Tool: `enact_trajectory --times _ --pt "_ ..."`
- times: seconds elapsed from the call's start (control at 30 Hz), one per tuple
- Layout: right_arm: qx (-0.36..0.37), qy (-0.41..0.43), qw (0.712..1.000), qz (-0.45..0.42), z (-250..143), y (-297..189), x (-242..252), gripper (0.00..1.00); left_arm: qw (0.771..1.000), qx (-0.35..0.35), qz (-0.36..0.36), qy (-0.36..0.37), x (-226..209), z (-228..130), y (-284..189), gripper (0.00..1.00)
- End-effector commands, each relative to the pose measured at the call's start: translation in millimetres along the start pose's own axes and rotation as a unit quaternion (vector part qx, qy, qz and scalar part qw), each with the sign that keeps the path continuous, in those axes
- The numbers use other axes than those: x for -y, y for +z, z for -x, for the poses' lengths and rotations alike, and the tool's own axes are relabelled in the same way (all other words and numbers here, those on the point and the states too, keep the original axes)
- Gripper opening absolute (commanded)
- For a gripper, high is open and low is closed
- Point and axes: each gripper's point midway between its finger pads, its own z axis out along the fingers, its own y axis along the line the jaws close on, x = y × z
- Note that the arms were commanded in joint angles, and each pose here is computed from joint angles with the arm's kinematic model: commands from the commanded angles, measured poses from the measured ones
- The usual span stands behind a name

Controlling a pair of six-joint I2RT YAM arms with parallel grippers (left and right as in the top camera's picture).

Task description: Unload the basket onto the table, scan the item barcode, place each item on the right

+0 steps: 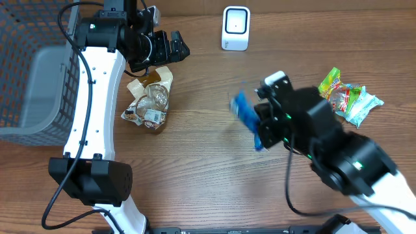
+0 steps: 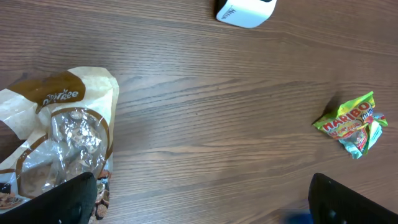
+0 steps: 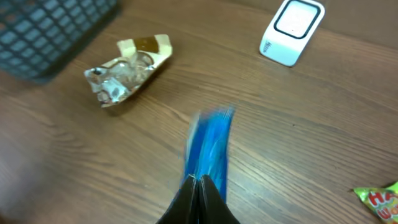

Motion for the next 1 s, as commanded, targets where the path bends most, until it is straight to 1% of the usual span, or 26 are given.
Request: enact_trajectory --times 0.0,0.13,0.23,0.33,0.47,0.5,0.53,0.57,0.63,0.67,0.8,0.87,0.93,0.97 --pt "-0.048 0.008 0.999 -0.017 -19 45 3 0.04 1.000 0.014 0.002 0.010 1 4 -9 1.00" --pt "-0.119 0.005 0.992 -0.027 -51 110 4 0.04 1.000 0.014 0.002 0.010 1 4 -9 1.00" --pt "-0.154 0.006 0.988 -0.028 -70 139 5 0.04 1.000 0.014 0.002 0.010 1 4 -9 1.00" --pt "-0.163 0.029 0.986 -0.030 -74 141 12 0.04 1.000 0.014 0.002 0.010 1 4 -9 1.00" --pt "-0.187 0.056 0.981 -0.025 -77 124 32 0.04 1.000 0.014 0.002 0.010 1 4 -9 1.00" --pt "-0.200 0.057 0.978 -0.018 -83 118 37 0.06 1.000 0.014 0.002 0.010 1 4 -9 1.00" --pt "-0.221 0.058 0.973 -0.010 -92 111 43 0.12 1.000 0.014 0.002 0.010 1 4 -9 1.00" --pt "-0.243 0.057 0.968 0.000 -101 105 48 0.20 1.000 0.014 0.002 0.010 1 4 -9 1.00" --pt "-0.284 0.059 0.957 0.012 -120 94 59 0.31 1.000 0.014 0.002 0.010 1 4 -9 1.00" --pt "-0.298 0.063 0.952 0.016 -130 90 65 0.35 1.000 0.014 0.002 0.010 1 4 -9 1.00" --pt "-0.321 0.071 0.942 0.064 -151 87 59 0.45 1.000 0.014 0.002 0.010 1 4 -9 1.00" --pt "-0.325 0.069 0.939 0.090 -159 87 51 0.54 1.000 0.014 0.002 0.010 1 4 -9 1.00" --pt "-0.329 0.060 0.935 0.118 -167 88 41 0.65 1.000 0.014 0.002 0.010 1 4 -9 1.00" --pt "-0.333 0.056 0.933 0.126 -173 88 39 0.67 1.000 0.014 0.002 0.010 1 4 -9 1.00"
